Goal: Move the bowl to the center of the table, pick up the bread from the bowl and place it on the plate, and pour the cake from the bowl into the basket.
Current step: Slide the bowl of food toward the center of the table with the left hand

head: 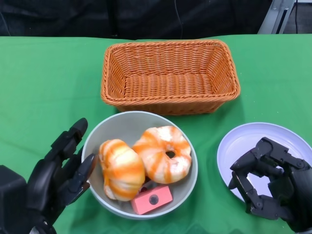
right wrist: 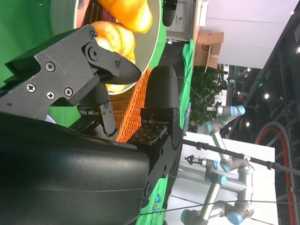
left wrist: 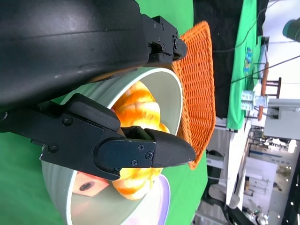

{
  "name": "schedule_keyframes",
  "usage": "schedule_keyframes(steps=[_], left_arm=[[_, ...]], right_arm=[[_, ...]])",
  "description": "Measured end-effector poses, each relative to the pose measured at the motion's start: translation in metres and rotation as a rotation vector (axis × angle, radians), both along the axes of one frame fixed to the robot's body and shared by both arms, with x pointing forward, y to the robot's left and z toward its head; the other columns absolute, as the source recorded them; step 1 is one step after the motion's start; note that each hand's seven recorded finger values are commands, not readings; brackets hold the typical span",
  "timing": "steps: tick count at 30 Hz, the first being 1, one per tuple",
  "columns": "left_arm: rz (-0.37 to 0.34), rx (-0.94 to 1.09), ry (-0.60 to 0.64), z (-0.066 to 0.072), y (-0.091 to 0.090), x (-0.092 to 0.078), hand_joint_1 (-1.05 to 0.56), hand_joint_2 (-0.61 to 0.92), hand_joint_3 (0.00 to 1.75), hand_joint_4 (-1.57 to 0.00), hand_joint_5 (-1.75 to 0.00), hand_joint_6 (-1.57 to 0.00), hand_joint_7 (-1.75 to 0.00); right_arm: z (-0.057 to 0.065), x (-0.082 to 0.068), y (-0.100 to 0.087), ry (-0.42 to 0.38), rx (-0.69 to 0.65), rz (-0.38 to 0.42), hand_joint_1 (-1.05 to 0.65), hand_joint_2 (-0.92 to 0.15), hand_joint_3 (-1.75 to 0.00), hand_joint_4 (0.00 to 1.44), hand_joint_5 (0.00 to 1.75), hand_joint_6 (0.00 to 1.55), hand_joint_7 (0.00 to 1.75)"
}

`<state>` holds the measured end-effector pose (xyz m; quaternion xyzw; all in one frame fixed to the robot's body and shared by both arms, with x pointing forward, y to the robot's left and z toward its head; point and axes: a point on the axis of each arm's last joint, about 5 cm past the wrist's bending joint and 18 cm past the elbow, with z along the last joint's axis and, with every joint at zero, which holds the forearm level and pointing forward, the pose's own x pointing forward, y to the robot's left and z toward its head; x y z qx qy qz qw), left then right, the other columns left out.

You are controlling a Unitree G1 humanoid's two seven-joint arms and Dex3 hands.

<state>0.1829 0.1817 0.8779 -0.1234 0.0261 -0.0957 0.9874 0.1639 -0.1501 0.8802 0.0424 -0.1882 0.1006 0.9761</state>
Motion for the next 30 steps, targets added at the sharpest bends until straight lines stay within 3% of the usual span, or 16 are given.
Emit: schedule_keyframes(steps=[14,30], left_arm=[[-0.077,0.0,0.027,-0.001,-0.013,-0.001,-0.75,0.92,0.43,-0.18,-0.01,-0.1,-0.01],[-0.097,-0.012,0.046,-0.003,-0.018,-0.001,-0.74,0.92,0.41,-0.15,0.0,-0.1,0.0]], right_arm=[[0.0,-0.001,0.002,-0.001,0.004,0.001,-0.15,-0.57,-0.87,0.75,1.48,0.69,1.23],[0.001,-0.002,0.005,-0.004,0.001,-0.01,-0.14,-0.58,-0.87,0.76,1.47,0.69,1.23]])
